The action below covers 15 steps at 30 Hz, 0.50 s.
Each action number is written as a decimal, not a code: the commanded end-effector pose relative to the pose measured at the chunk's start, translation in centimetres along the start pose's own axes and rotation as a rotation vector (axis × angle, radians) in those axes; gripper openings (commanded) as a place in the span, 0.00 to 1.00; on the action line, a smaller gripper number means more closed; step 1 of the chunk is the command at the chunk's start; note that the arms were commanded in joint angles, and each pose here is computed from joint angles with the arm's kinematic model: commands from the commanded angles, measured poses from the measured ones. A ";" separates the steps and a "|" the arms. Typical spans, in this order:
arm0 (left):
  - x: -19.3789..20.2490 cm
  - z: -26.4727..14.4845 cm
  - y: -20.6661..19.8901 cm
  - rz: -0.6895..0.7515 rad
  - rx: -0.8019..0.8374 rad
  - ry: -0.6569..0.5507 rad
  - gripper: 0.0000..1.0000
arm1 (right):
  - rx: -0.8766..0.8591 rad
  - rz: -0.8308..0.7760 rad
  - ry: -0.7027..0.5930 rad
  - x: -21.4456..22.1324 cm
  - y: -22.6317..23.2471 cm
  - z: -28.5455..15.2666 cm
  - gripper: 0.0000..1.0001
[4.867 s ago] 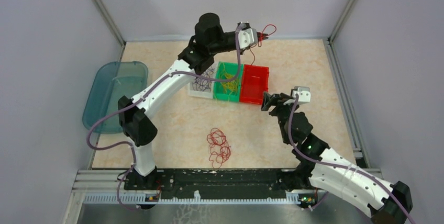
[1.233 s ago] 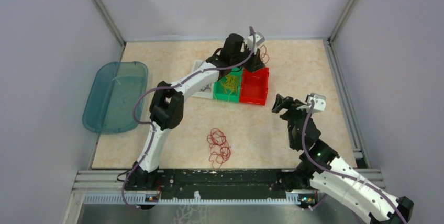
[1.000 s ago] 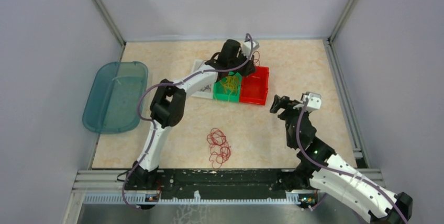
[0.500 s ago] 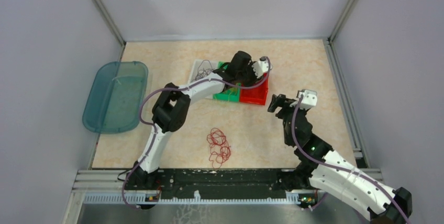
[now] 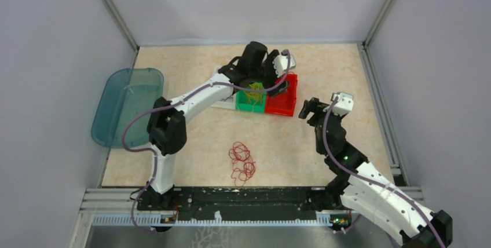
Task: Untangle the cables
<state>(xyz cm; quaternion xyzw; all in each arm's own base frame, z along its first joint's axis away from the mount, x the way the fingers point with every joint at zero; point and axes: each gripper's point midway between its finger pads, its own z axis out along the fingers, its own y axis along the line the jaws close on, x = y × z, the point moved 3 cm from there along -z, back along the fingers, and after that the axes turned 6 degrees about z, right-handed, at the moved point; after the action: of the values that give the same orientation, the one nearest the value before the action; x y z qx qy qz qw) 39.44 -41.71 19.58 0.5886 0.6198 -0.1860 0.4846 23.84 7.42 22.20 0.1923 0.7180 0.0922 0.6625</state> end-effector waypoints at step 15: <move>3.7 -19.8 -3.9 -0.073 0.380 0.168 1.00 | -0.359 -0.017 0.271 5.7 9.1 6.9 0.61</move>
<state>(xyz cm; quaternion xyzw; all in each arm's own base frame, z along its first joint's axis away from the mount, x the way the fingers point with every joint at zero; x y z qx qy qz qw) 35.47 -28.43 26.48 0.6133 0.6444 -0.2274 0.3961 33.25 13.13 17.68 0.1182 0.8011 0.1517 0.5668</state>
